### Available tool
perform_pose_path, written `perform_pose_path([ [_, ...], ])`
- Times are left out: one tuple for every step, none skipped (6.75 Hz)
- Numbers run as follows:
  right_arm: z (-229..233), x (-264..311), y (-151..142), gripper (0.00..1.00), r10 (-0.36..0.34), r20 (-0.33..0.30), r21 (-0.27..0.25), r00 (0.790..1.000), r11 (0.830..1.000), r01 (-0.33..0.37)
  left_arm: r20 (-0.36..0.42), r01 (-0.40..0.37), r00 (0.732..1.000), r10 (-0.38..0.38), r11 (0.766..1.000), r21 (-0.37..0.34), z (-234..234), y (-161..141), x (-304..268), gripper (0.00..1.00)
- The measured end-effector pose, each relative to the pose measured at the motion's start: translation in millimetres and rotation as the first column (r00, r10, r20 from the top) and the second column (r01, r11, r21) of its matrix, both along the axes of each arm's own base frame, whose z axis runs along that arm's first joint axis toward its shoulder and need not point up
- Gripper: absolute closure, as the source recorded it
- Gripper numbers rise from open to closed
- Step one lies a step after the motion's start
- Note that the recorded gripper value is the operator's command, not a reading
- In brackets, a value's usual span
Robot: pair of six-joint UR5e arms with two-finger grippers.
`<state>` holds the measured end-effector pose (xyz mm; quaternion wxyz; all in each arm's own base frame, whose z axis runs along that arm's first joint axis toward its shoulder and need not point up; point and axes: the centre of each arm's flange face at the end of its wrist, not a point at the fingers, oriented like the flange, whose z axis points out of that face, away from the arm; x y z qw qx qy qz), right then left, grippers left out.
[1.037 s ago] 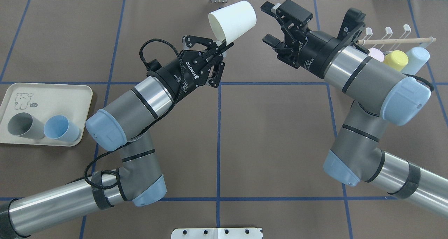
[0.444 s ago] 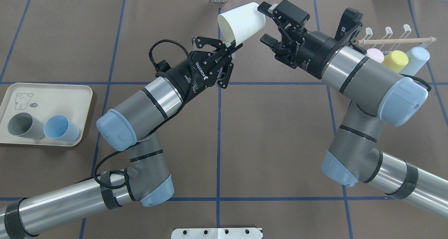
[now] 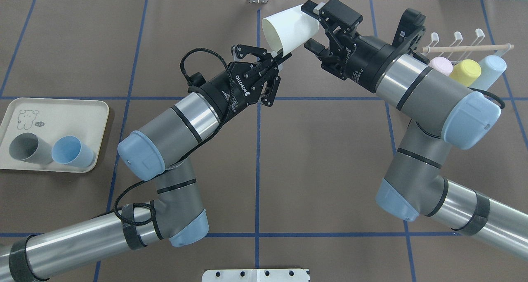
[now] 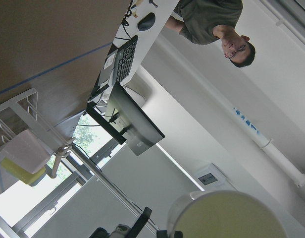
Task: Transfer IKEA cup to right arm and place on rack
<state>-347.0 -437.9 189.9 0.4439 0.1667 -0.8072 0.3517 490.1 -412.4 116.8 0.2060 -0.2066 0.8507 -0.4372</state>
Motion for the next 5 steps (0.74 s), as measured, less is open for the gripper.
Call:
perform_pose_path([
  [-1, -2, 0, 0.00, 0.000, 0.001, -0.001, 1.000, 1.000, 0.000, -0.006, -0.004, 1.000, 0.004, 1.000, 0.002, -4, 2, 1, 1.00],
  [-2, -4, -1, 0.00, 0.000, 0.002, -0.002, 1.000, 1.000, 0.000, -0.011, -0.008, 1.000, 0.008, 1.000, 0.005, -7, 5, 2, 1.00],
  [-3, -6, -2, 0.00, 0.000, 0.002, -0.003, 1.000, 1.000, 0.000, -0.016, -0.012, 1.000, 0.012, 1.000, 0.007, -10, 7, 4, 1.00],
  [-3, -6, -2, 0.01, 0.000, 0.003, -0.003, 1.000, 1.000, 0.000, -0.023, -0.013, 1.000, 0.013, 1.000, 0.005, -13, 10, 6, 1.00],
  [-3, -6, -2, 0.02, 0.000, 0.005, -0.002, 1.000, 1.000, 0.000, -0.030, -0.012, 0.999, 0.012, 1.000, 0.000, -16, 14, 9, 1.00],
])
